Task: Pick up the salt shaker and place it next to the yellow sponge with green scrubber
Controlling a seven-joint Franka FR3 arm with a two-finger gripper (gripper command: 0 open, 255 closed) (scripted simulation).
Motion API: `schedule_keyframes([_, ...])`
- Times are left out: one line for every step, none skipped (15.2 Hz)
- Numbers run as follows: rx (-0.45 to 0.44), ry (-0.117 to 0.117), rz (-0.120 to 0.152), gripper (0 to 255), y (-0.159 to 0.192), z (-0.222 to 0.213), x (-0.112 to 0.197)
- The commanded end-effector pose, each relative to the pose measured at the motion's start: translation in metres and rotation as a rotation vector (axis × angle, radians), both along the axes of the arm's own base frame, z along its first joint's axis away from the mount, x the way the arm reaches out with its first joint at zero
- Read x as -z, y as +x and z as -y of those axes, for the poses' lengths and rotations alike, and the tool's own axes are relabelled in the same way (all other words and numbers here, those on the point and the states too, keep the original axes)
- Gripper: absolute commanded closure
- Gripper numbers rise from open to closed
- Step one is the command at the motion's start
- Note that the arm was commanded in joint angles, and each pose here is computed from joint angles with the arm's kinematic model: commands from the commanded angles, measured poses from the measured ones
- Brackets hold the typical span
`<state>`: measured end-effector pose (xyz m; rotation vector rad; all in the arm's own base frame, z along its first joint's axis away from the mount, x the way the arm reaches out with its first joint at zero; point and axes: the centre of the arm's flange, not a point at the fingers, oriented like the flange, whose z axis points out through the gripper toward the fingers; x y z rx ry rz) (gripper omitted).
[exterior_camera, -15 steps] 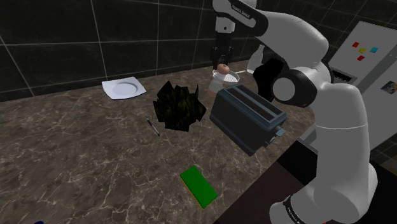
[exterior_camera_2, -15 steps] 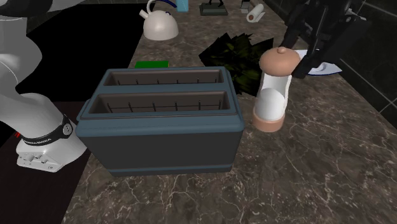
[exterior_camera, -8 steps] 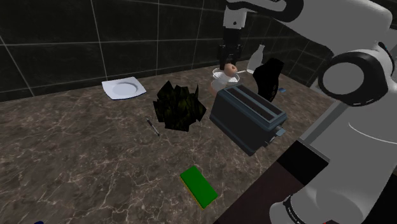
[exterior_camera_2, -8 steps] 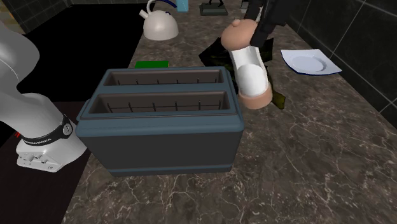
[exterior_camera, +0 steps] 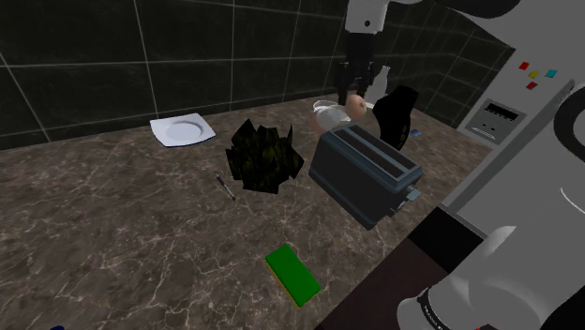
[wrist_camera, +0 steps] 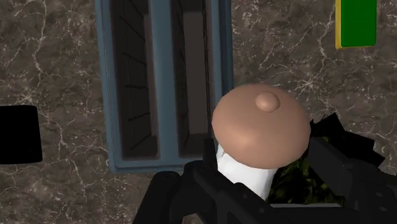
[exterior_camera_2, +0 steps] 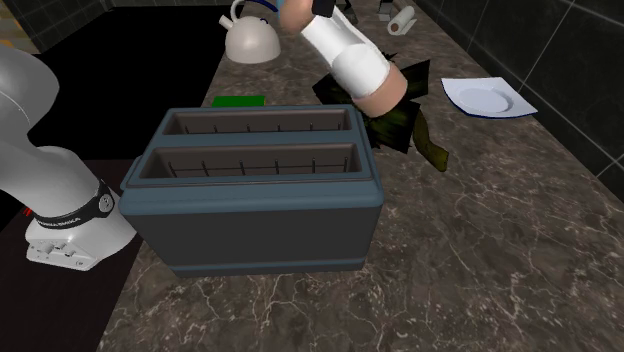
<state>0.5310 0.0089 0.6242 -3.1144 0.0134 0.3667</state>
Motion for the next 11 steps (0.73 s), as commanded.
schedule_keyframes([0.0, 0.0, 0.0, 255, -0.023, -0.01, -0.011])
schedule_keyframes([0.0, 0.0, 0.0, 255, -0.033, -0.015, -0.016])
schedule_keyframes([0.0, 0.0, 0.0, 255, -0.044, -0.021, -0.021])
schedule_keyframes([0.0, 0.0, 0.0, 255, -0.055, -0.026, -0.027])
schedule_keyframes([0.0, 0.0, 0.0, 255, -0.066, -0.032, -0.032])
schedule_keyframes([0.0, 0.0, 0.0, 255, -0.077, -0.037, -0.037])
schedule_keyframes([0.0, 0.0, 0.0, 255, -0.087, -0.043, -0.042])
schedule_keyframes([0.0, 0.0, 0.0, 255, -0.098, -0.048, -0.048])
schedule_keyframes([0.0, 0.0, 0.0, 255, -0.109, -0.054, -0.053])
schedule_keyframes([0.0, 0.0, 0.0, 255, -0.12, -0.059, -0.058])
schedule_keyframes([0.0, 0.0, 0.0, 255, -0.131, -0.065, -0.063])
